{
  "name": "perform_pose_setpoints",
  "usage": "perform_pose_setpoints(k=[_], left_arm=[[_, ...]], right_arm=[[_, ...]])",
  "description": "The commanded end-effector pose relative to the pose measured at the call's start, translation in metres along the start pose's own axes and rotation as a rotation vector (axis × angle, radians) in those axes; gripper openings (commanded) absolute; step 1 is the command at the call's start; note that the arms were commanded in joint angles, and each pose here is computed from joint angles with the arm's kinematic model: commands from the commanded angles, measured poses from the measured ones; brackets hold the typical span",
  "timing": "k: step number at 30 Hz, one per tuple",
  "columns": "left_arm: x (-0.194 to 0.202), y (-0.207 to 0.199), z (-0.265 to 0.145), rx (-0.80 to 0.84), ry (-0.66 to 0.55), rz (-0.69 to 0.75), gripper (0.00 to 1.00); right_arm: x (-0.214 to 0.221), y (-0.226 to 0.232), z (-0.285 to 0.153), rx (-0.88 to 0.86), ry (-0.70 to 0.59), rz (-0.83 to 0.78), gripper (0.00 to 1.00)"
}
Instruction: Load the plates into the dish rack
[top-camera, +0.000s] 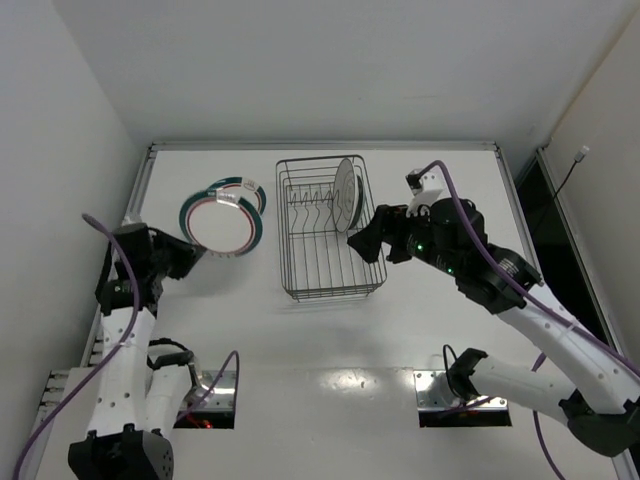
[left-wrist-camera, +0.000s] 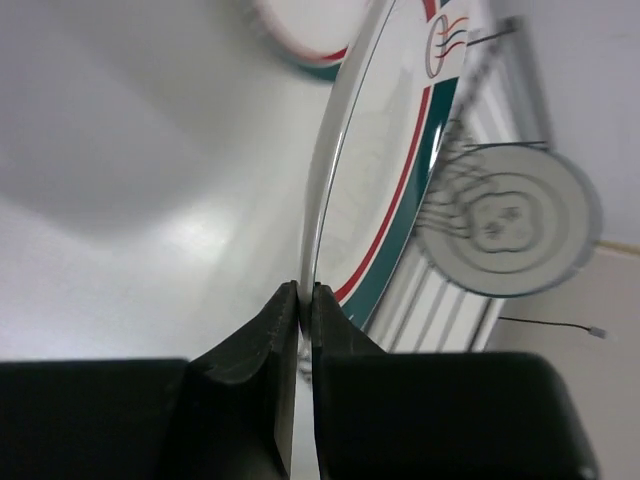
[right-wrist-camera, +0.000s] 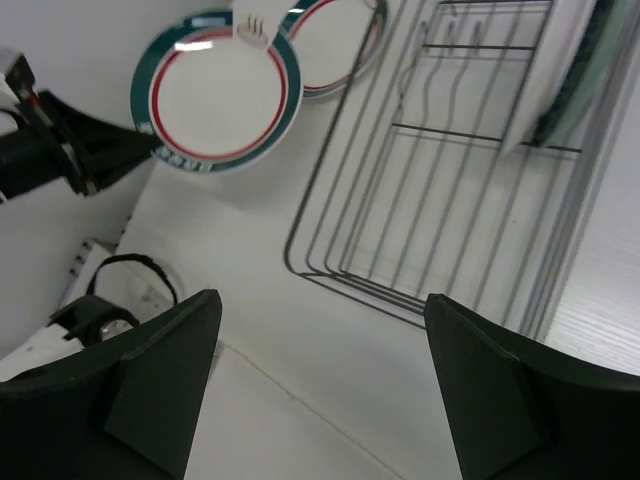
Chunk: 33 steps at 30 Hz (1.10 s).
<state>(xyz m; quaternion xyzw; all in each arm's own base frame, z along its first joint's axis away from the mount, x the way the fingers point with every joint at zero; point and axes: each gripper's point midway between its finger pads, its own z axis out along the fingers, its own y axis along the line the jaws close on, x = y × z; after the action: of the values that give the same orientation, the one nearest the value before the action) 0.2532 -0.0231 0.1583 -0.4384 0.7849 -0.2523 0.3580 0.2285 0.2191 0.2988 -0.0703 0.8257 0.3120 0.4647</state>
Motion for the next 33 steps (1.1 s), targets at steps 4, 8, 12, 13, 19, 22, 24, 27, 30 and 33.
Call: perform_pose_setpoints(k=[4, 8, 12, 13, 19, 22, 24, 27, 30, 33], left_arm=[[-0.024, -0.101, -0.044, 0.269, -0.032, 0.143, 0.00], [0.000, -0.141, -0.057, 0.466, 0.083, 0.153, 0.00], [0.014, -0.166, -0.069, 0.616, 0.140, 0.169, 0.00], [0.026, -0.168, -0.072, 0.655, 0.192, 0.155, 0.00], [0.046, -0.189, -0.091, 0.858, 0.241, 0.138, 0.00], [0.063, -0.189, -0.098, 0.913, 0.296, 0.111, 0.00], [0.072, -0.185, -0.098, 0.912, 0.321, 0.115, 0.00], [0.078, -0.177, -0.093, 0.882, 0.321, 0.149, 0.03], [0.081, -0.166, -0.084, 0.849, 0.293, 0.258, 0.53], [0.067, -0.127, -0.041, 0.545, 0.210, 0.348, 0.90]], right_arm=[[0.000, 0.052, 0.030, -0.285, 0.015, 0.091, 0.81], [-0.003, 0.067, 0.055, -0.392, 0.008, 0.152, 0.83], [-0.006, 0.068, 0.075, -0.395, -0.005, 0.185, 0.83], [0.001, 0.065, 0.085, -0.382, 0.014, 0.189, 0.84], [0.014, 0.061, 0.115, -0.397, 0.046, 0.234, 0.84], [0.012, 0.055, 0.126, -0.400, 0.034, 0.257, 0.66], [0.013, 0.050, 0.129, -0.389, 0.033, 0.272, 0.16], [-0.006, 0.043, 0.124, -0.332, -0.021, 0.247, 0.00], [-0.042, 0.016, 0.110, -0.125, -0.137, 0.199, 0.00], [-0.066, -0.031, 0.099, 0.221, -0.198, 0.103, 0.00]])
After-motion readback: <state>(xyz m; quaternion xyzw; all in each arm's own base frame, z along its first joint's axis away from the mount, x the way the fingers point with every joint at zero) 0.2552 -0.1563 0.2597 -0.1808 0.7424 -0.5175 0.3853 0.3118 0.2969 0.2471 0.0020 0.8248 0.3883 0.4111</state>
